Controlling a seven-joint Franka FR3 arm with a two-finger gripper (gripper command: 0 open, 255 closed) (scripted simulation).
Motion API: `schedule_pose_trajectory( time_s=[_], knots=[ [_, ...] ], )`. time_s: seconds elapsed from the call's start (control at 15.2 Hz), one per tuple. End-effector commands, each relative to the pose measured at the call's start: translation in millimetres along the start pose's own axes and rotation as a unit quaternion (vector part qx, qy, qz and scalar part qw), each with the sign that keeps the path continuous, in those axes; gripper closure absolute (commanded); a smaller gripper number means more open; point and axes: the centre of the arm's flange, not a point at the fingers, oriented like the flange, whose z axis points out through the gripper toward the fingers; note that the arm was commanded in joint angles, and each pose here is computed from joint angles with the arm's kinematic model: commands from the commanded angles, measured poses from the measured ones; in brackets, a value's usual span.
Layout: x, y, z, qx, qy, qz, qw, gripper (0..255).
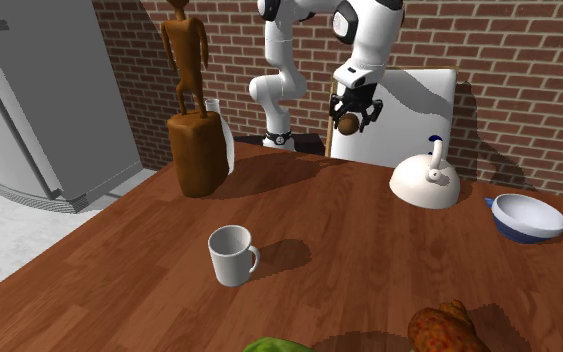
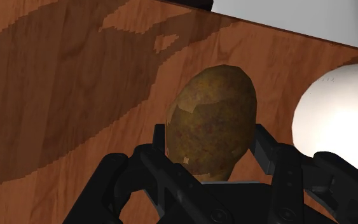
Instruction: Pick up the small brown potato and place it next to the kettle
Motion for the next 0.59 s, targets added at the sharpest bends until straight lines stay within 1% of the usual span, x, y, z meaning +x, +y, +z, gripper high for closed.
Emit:
schedule_pose_trajectory(
  time_s=[0.0,0.53],
  knots=[
    [3.0,-1.3,10.3,0.0,0.0,0.0,1.0,255],
    [14.1,-5.2,50.8,0.0,0.0,0.0,1.0,255]
  ],
)
